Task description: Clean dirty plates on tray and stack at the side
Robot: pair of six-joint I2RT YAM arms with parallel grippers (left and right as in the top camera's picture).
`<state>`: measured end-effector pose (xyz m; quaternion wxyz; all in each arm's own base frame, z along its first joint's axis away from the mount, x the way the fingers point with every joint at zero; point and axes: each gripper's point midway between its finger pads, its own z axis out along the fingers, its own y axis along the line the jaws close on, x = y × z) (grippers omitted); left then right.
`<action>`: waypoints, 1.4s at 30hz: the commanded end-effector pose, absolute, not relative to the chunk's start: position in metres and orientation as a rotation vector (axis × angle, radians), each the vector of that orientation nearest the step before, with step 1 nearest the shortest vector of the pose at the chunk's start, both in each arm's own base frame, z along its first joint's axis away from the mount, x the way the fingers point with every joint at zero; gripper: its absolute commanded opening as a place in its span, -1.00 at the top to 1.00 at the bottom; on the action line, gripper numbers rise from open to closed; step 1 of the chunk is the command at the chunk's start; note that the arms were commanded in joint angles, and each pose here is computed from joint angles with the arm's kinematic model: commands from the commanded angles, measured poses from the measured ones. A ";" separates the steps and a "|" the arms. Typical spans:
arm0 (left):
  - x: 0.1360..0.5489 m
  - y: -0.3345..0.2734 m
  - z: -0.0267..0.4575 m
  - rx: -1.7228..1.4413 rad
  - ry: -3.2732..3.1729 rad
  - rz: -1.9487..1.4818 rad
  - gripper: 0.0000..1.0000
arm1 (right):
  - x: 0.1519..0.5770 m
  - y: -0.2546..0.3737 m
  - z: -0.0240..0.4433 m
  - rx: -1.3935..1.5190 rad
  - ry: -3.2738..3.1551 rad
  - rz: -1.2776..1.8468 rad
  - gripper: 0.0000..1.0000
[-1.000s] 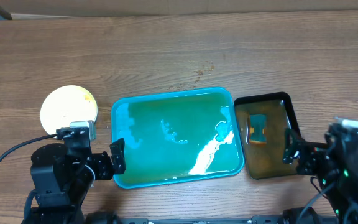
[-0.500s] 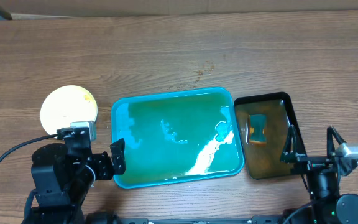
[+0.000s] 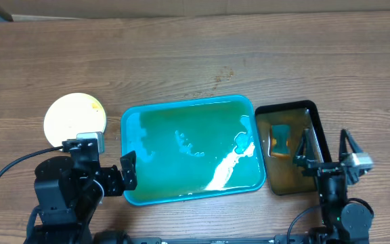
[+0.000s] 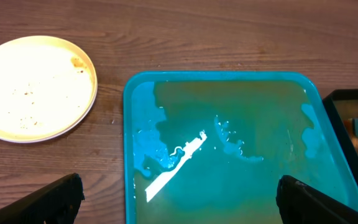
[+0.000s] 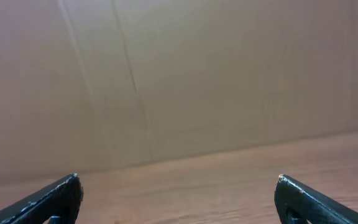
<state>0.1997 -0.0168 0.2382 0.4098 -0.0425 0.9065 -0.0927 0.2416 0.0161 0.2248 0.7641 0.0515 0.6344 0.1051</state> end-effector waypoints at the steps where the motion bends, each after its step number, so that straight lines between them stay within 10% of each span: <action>1: 0.199 -0.019 0.238 -0.107 2.280 -0.250 -1.00 | 0.242 0.021 0.217 0.031 1.402 0.187 -1.00; 42: 0.199 -0.019 0.238 -0.106 2.278 -0.249 -1.00 | 0.245 0.029 0.170 -0.004 1.597 0.201 -1.00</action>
